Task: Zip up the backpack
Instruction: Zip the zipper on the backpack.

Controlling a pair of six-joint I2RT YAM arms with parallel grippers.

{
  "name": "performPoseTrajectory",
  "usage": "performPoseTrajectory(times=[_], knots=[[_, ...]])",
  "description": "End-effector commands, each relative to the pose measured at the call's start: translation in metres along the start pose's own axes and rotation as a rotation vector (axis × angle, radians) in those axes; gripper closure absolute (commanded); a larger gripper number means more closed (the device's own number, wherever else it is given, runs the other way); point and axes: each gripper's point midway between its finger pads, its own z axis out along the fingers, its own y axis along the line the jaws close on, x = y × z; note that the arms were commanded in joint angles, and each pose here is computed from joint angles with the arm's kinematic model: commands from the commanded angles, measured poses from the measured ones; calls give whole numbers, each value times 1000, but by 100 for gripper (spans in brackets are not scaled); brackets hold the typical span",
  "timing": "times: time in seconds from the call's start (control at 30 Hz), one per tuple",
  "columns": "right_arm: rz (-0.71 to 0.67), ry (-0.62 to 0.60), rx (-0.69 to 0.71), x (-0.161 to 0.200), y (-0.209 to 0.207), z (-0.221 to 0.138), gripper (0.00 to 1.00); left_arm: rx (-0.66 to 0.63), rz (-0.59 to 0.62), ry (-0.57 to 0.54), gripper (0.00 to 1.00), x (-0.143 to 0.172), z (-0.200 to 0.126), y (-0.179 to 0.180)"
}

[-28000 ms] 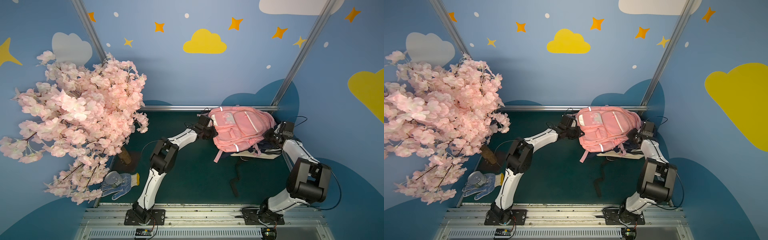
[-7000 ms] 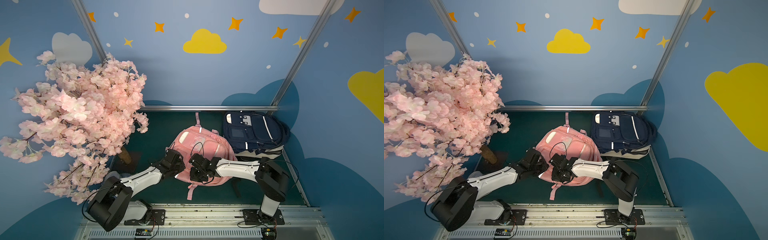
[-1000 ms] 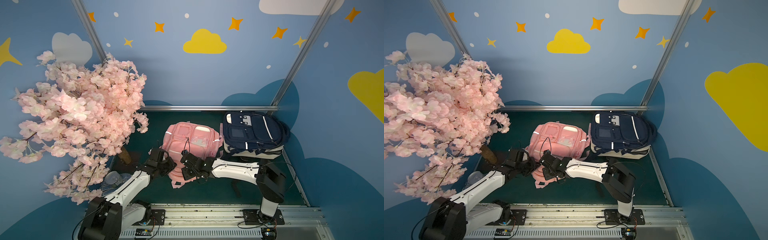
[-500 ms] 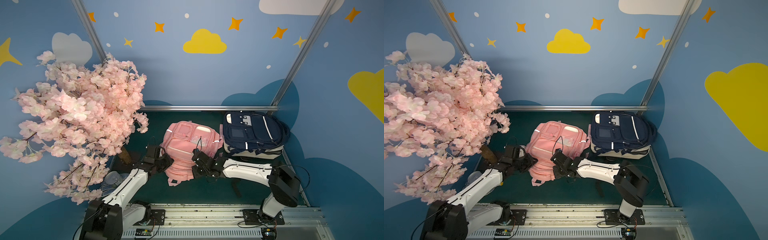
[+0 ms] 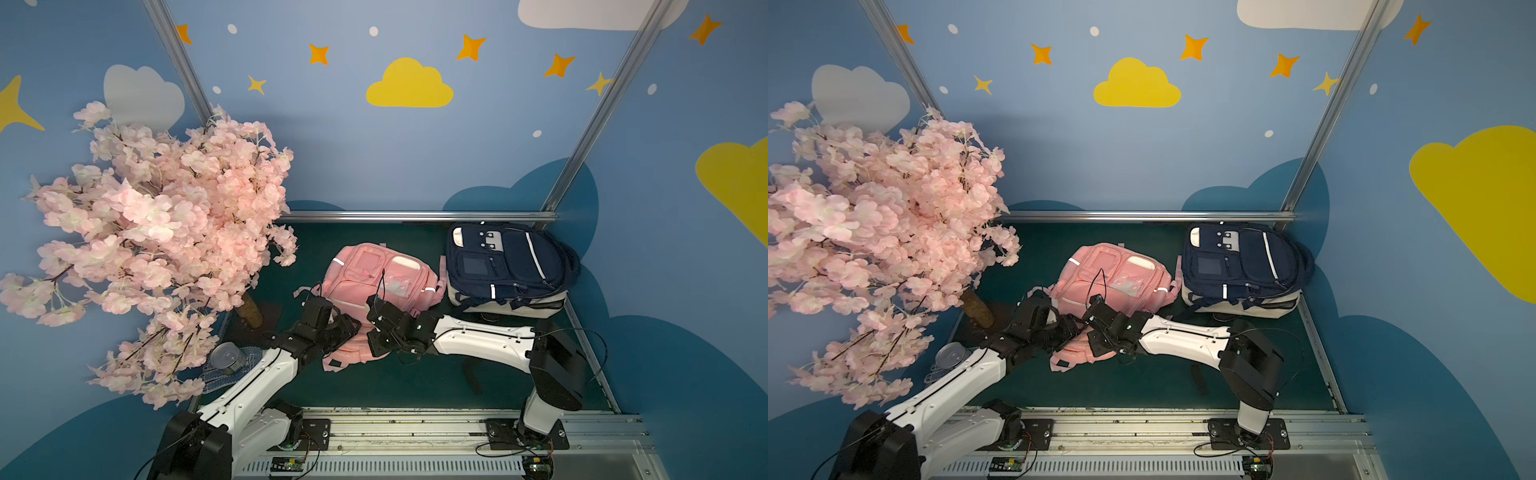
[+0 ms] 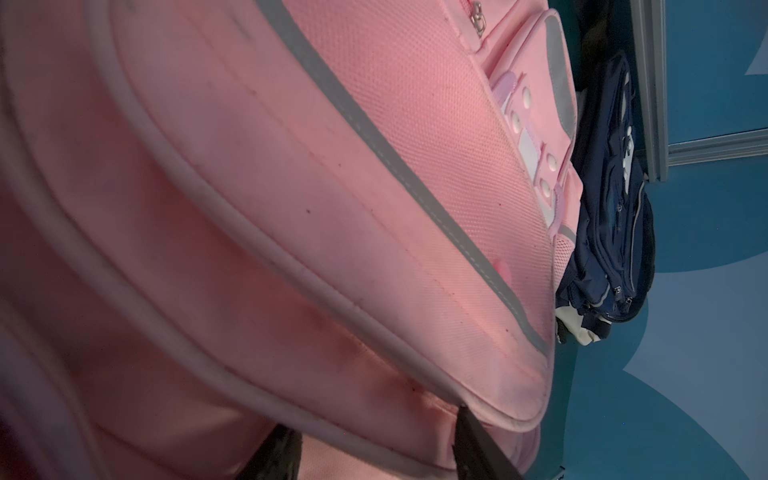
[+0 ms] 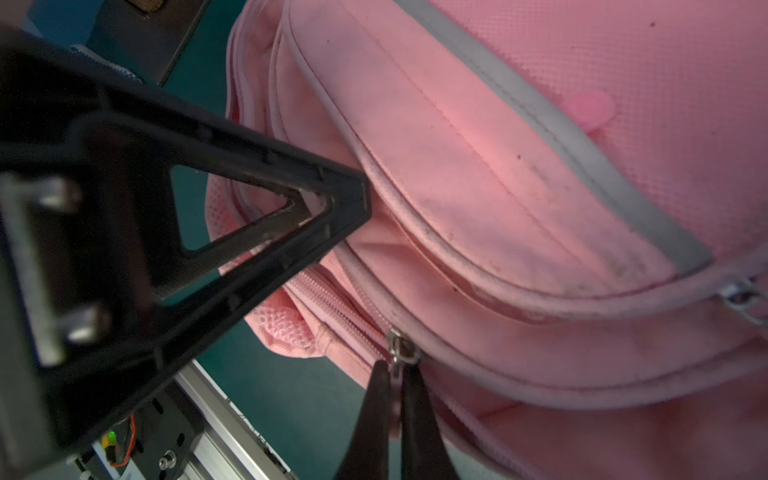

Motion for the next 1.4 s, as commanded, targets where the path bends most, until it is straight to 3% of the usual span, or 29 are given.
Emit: performPoseTrajectory(times=[0.0,0.13,0.27,0.47,0.73,1.17,1.37], knots=[[-38,-49,-75,-15,27,-6,100,-3,-14,9,46,5,7,2],[-42,-42,-69,-12,27,-5,100,-16,-19,8,59,3,13,4],[-40,-30,-28,-5,15,-7,100,-42,-6,-20,80,-6,10,5],[63,16,56,15,-32,-10,100,-59,-8,-70,97,-19,-1,12],[185,8,135,22,-99,-23,100,-47,-23,-92,97,-20,-11,23],[333,-117,206,-39,-194,-41,100,-10,-22,-66,97,-8,-16,21],[339,-108,161,-47,-193,-35,100,-7,-7,-42,97,0,-13,19]])
